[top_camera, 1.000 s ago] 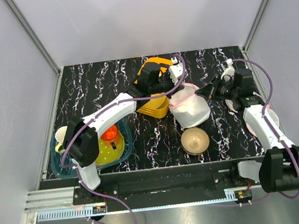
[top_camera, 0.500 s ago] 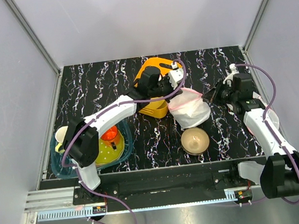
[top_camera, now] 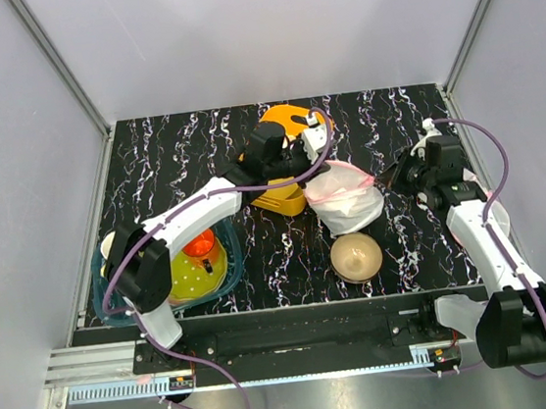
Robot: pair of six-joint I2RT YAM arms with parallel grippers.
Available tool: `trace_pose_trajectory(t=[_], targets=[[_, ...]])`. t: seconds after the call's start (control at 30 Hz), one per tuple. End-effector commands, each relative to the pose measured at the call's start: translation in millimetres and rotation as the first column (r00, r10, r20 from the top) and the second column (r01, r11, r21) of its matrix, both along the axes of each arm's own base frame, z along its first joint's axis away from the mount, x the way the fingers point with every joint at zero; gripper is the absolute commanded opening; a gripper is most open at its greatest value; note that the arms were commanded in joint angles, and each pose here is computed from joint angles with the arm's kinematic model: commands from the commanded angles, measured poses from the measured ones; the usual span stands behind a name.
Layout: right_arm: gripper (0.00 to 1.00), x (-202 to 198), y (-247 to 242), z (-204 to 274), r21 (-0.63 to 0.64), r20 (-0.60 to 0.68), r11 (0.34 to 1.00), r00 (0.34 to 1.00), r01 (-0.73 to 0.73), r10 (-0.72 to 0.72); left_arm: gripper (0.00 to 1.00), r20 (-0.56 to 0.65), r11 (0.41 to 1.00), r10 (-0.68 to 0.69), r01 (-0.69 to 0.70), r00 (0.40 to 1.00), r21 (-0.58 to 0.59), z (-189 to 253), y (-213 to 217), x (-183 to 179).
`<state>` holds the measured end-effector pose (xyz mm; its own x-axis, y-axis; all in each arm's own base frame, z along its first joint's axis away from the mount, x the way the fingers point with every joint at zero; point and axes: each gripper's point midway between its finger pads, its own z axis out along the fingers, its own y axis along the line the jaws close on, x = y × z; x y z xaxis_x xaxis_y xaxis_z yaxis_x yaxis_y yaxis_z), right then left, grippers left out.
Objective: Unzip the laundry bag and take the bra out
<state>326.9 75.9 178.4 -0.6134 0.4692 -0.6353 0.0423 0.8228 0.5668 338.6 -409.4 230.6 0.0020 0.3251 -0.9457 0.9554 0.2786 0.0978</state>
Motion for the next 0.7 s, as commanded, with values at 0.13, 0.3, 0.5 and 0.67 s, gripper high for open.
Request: trace_pose_trajectory(t=[0.13, 0.3, 0.5, 0.67], targets=[[0.73, -16, -5, 86, -0.106, 0.122, 0.992, 0.989, -0.067, 0.080, 0.00, 0.133, 0.985, -0.014, 0.037, 0.991, -0.167, 81, 12, -9], [1.00, -27, 27, 123, -0.204, 0.277, 0.950, 0.917, -0.235, 0.286, 0.00, 0.116, 0.980, -0.041, 0.063, 0.992, -0.191, 89, 4, -9], [1.00, -10, 32, 140, -0.371, 0.390, 0.902, 0.845, -0.219, 0.366, 0.00, 0.144, 0.977, -0.088, 0.114, 0.986, -0.182, 101, -4, -8], [1.00, -5, 46, 150, -0.471, 0.485, 0.848, 0.731, -0.244, 0.480, 0.00, 0.136, 0.980, -0.110, 0.131, 0.985, -0.152, 100, -8, -6]])
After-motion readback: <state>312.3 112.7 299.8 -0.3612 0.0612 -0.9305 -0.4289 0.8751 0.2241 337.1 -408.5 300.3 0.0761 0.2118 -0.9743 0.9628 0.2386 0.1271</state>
